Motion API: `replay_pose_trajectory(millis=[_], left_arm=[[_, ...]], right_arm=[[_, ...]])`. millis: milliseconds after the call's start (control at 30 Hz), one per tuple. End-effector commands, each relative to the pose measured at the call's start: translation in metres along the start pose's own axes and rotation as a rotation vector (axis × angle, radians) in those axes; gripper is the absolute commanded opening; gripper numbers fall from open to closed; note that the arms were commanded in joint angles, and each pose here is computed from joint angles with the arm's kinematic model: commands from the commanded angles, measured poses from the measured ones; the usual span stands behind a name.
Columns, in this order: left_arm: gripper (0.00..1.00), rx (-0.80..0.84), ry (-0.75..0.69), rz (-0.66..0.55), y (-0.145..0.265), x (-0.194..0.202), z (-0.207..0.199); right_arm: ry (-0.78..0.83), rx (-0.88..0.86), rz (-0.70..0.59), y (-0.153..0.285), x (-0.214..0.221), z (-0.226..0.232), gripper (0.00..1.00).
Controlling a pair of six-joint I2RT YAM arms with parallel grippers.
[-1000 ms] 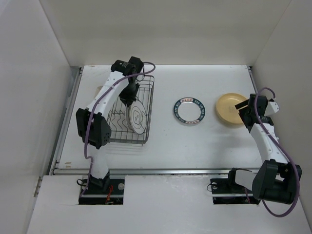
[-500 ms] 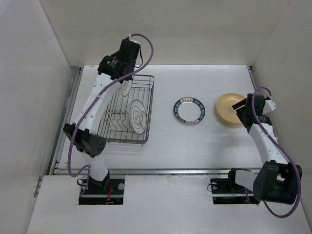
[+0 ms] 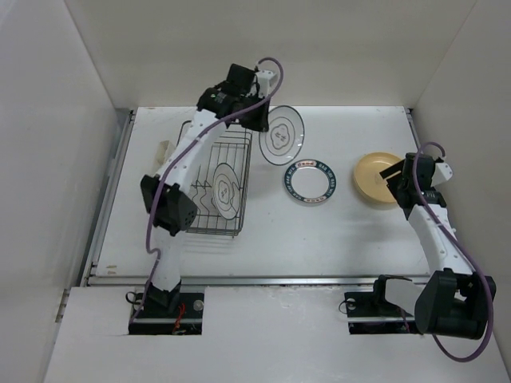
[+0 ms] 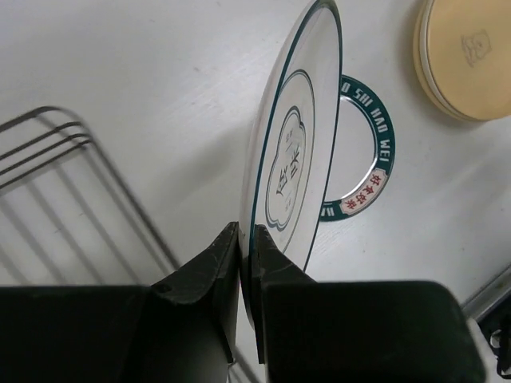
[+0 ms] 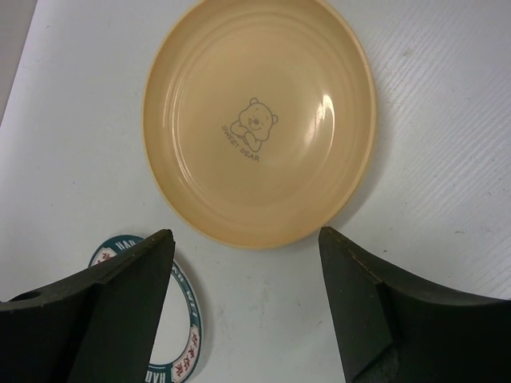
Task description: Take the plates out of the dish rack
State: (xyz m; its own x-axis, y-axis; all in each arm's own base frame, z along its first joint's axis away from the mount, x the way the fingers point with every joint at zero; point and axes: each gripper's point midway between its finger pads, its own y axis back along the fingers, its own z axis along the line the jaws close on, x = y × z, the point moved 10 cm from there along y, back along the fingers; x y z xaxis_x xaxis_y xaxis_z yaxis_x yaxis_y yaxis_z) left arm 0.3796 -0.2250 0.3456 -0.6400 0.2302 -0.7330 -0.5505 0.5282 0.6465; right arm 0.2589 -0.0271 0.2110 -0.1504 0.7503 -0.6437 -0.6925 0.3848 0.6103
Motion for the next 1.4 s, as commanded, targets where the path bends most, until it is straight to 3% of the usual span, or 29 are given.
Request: replay_pose_trajectory(millis=[0, 267, 433, 500, 567, 600, 667, 733, 800, 1000, 1100, 1233, 1300, 1367], left_arm=[[0.00, 0.214, 0.022, -0.009, -0.032, -0.006, -0.024], [0.08, 0.273, 0.087, 0.085, -0.114, 0.022, -0.028], [0.16, 0.297, 0.132, 0.188, -0.138, 0.045, -0.029], [0.39, 0.242, 0.092, 0.213, -0.142, 0.051, -0.028], [0.56, 0.118, 0.004, 0.273, -0.140, 0.064, -0.037], [0.73, 0.054, -0.058, 0.293, -0.139, 0.069, -0.039], [0.82, -0.070, -0.214, 0.340, -0.136, 0.079, -0.043], [0.89, -0.120, -0.236, 0.359, -0.134, 0.081, -0.039], [0.91, -0.180, -0.209, 0.350, -0.127, 0.076, -0.037], [0.94, -0.290, -0.163, 0.108, -0.047, 0.012, -0.035], [0.97, -0.372, -0.212, 0.089, -0.008, 0.002, -0.028], [0.98, -0.528, -0.248, 0.222, 0.028, 0.016, 0.004], [1.00, -0.552, -0.241, 0.378, 0.033, 0.040, 0.020], [1.00, -0.556, -0.195, 0.455, 0.055, 0.053, 0.037]], right_arm=[[0.009, -0.048, -0.043, 0.012, -0.013, 0.010, 0.78], [0.028, -0.025, -0.023, 0.006, -0.011, 0.010, 0.78], [0.037, -0.019, -0.030, 0.008, -0.016, 0.014, 0.78], [0.046, -0.019, -0.030, 0.008, -0.016, 0.013, 0.78], [0.057, -0.018, -0.030, 0.008, -0.016, 0.013, 0.78], [0.054, -0.025, -0.036, 0.007, -0.017, 0.014, 0.78], [0.054, -0.025, -0.036, 0.007, -0.017, 0.014, 0.78], [0.057, -0.018, -0.030, 0.005, -0.016, 0.014, 0.78], [0.057, -0.018, -0.030, 0.005, -0.016, 0.014, 0.78], [0.048, -0.054, -0.035, 0.010, -0.015, 0.014, 0.78], [0.045, -0.070, -0.035, 0.014, -0.015, 0.013, 0.78], [0.040, -0.082, -0.047, 0.018, -0.014, 0.010, 0.78], [0.040, -0.081, -0.046, 0.019, -0.012, 0.007, 0.78], [0.039, -0.093, -0.045, 0.020, -0.011, 0.006, 0.78]])
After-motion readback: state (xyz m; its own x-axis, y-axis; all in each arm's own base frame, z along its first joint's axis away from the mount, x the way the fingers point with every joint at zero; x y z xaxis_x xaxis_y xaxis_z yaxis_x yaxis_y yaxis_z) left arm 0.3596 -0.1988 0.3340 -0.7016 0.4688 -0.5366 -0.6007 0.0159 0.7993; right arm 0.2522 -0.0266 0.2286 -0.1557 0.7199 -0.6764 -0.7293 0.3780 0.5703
